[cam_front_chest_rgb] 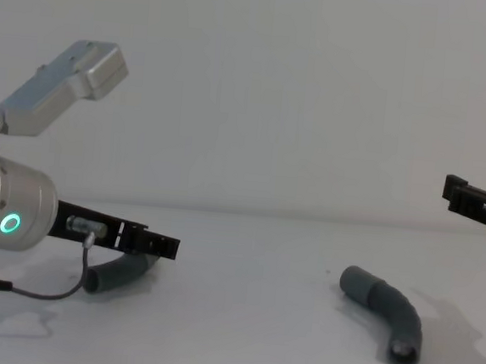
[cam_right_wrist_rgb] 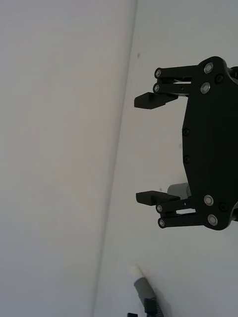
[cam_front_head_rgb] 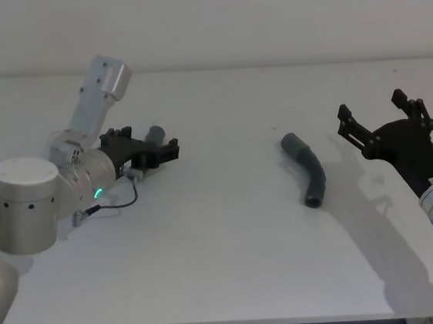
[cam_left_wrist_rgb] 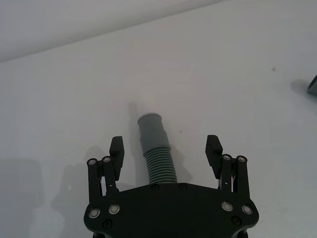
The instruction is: Use both hands to pick up one end of the pipe from the table, align the ends, and insert them.
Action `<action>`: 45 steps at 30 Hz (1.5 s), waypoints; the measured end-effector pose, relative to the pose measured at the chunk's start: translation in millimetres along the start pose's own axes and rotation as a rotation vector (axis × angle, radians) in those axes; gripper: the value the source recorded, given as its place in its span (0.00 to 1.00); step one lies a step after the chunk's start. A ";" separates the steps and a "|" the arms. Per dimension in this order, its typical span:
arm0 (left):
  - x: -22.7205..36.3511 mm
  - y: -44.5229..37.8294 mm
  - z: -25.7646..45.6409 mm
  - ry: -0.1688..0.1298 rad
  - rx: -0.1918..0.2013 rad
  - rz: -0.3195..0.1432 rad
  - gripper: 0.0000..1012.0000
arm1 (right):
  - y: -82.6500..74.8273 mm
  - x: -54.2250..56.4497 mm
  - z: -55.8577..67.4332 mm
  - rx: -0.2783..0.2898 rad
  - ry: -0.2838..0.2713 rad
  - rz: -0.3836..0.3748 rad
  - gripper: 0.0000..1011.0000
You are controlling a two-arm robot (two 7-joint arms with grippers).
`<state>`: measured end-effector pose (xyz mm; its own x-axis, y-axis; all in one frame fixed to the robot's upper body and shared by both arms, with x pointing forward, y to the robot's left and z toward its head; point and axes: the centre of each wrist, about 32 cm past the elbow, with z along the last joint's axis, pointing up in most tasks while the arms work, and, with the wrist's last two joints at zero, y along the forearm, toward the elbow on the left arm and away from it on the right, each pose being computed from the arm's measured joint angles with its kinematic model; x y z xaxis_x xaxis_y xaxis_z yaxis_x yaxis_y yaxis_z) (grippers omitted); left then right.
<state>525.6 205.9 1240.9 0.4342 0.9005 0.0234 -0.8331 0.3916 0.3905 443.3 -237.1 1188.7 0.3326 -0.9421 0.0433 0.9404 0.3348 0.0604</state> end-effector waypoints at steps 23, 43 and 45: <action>12.5 -17.7 3.0 -0.025 0.050 -0.017 0.99 | 0.0 0.0 0.0 0.000 0.000 0.000 0.99; 13.3 -24.0 2.6 -0.055 0.100 -0.020 0.99 | 0.0 0.0 0.0 0.000 0.000 0.000 0.99; 13.4 -23.9 2.5 -0.057 0.102 -0.019 0.99 | 0.0 0.0 0.0 0.000 0.000 0.000 0.99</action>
<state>552.2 208.1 1234.2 0.4706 0.8798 0.0667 -0.7869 0.3843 0.4827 443.3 -237.1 1188.7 0.3327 -0.9420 0.0433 0.9403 0.3348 0.0603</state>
